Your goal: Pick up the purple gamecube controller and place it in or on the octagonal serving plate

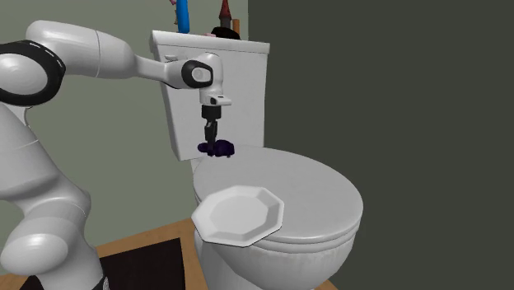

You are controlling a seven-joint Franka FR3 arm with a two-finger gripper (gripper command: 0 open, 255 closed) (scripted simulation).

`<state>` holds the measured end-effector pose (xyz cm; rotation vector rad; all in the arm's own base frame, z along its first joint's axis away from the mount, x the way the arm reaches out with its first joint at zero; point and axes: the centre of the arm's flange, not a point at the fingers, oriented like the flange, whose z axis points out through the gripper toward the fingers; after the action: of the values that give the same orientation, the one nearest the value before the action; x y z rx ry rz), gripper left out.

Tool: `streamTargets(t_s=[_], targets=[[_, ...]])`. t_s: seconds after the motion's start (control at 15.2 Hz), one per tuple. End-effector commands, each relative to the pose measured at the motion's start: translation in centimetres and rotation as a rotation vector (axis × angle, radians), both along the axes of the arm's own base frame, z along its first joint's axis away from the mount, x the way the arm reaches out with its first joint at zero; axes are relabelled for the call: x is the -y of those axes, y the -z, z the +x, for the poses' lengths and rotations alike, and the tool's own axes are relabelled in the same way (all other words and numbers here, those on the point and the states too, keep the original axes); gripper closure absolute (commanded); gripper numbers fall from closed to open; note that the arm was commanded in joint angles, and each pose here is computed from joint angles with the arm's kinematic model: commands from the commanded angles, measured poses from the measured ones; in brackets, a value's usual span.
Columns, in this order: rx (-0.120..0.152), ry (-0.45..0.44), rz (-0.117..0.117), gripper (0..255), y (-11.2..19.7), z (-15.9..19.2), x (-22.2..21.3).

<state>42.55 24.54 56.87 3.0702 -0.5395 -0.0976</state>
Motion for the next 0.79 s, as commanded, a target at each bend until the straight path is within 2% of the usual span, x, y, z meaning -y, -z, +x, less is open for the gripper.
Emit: streamTargets(t_s=[0.0,0.73], targets=[[-0.002,0.0,-0.001,255,-1.0,-0.1,0.1],[-0.002,0.0,-0.001,255,-6.8,-0.1,0.1]])
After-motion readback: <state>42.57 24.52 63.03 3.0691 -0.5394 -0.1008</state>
